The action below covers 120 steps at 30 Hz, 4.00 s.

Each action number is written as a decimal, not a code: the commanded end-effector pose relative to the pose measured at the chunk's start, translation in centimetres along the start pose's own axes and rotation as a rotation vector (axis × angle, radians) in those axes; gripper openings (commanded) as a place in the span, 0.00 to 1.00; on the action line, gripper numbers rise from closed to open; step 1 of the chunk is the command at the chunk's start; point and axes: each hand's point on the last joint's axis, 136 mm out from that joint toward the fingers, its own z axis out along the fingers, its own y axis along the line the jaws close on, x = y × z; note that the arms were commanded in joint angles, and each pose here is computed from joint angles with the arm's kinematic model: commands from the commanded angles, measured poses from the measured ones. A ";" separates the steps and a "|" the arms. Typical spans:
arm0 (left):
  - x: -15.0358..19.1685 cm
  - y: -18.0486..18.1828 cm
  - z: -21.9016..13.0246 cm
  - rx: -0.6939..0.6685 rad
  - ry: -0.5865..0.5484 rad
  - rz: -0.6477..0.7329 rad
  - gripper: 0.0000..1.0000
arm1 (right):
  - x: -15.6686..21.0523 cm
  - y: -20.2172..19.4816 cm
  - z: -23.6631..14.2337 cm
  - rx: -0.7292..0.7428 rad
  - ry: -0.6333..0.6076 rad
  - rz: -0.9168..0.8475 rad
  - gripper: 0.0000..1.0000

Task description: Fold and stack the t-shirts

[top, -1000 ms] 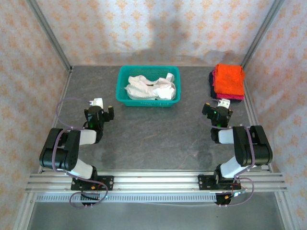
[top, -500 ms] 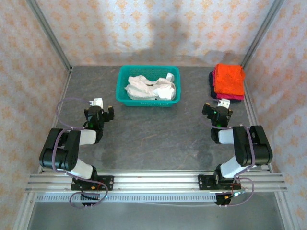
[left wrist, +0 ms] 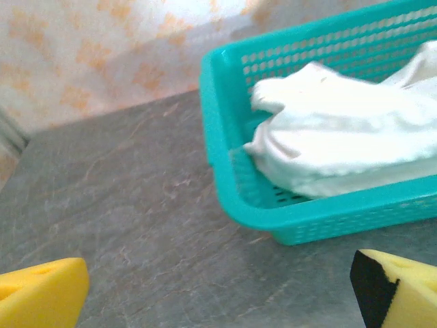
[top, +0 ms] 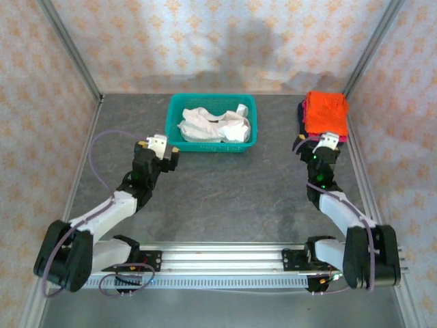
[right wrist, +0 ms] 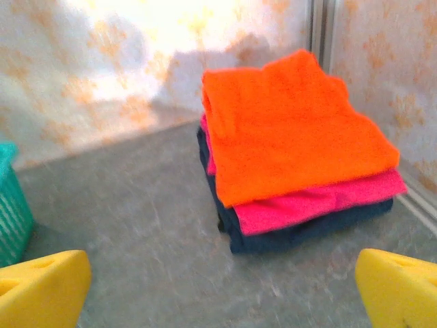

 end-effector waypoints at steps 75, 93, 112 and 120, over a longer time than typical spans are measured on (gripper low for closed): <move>-4.4 6.1 5.8 -0.491 0.398 -0.638 1.00 | 3.7 38.6 1.8 -0.597 0.417 0.180 0.79; 0.9 4.5 20.3 -0.531 0.715 -0.523 0.59 | 5.7 29.7 -1.2 -0.483 0.439 0.148 0.80; -22.6 8.8 10.9 -0.339 0.194 -0.473 0.00 | 7.9 29.4 -1.5 -0.497 0.512 0.169 0.81; -33.1 6.6 2.2 -0.156 -0.047 -0.407 0.00 | 8.0 31.1 -2.7 -0.596 0.514 0.143 0.81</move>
